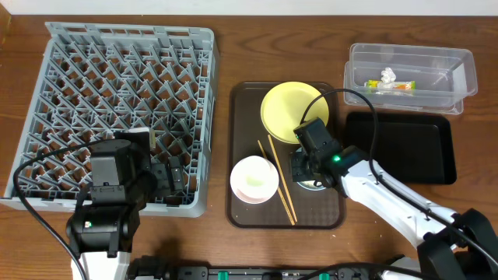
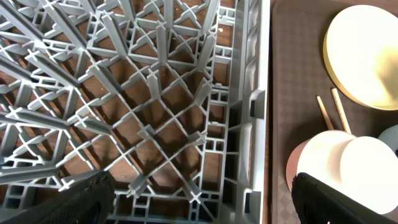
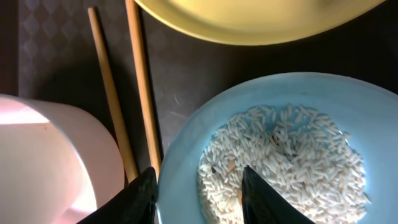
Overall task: Sort waste into correct bins and load items into the dishwasher
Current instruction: 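Grasp the rim of the blue rice bowl with the right gripper, then tip the blue bowl over the black tray to pour out the rice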
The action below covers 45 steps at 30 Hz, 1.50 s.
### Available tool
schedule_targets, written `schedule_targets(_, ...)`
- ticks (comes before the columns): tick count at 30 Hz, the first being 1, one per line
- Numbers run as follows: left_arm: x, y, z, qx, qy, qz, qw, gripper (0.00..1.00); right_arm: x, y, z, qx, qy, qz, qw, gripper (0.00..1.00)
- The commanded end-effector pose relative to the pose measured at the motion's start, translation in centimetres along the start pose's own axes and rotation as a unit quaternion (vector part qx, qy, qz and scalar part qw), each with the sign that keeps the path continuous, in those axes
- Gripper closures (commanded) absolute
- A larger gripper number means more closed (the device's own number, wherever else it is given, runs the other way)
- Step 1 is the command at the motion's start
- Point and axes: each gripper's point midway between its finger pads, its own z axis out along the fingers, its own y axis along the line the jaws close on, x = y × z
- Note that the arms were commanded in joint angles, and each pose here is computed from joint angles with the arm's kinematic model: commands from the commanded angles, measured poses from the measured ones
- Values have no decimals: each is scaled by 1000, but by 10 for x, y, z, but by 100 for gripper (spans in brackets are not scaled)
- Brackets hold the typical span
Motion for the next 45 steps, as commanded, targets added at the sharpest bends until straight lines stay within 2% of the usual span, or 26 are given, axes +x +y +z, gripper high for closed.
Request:
schedule_targets(1,-7,-3,-6,6,-11,-4,1000,7,1,-1,5,10,-5,10,1000,59)
schedule_targets(10,-7,-3,-6,6,-11,-4,1000,7,8,9,21,11,4,0,1000,65)
schedule_targets(14,-7,-3,-6,6,-11,-4,1000,7,11,5,28,20,12,13,1000,71)
schedule_targets(23,-7,-3,-6,6,-11,-4,1000,7,8,1,29,34,2,20,999,99)
schedule_targets(29,-7,-3,-6,6,-11,-4,1000,7,-1,9,16,28,6,4,1000,99)
schedule_targets(36,-7,-3,-6,6,-11,-4,1000,7,-35,27,-35,23,-13,-50,998,99)
schedule_targets(40,-7,-3,-6,6,-11,-4,1000,7,-61,25,-62,15,-52,-38,998,99)
schedule_targets(45,-7,-3,-6,6,-11,-4,1000,7,-78,-7,-81,24,-76,8,997,99)
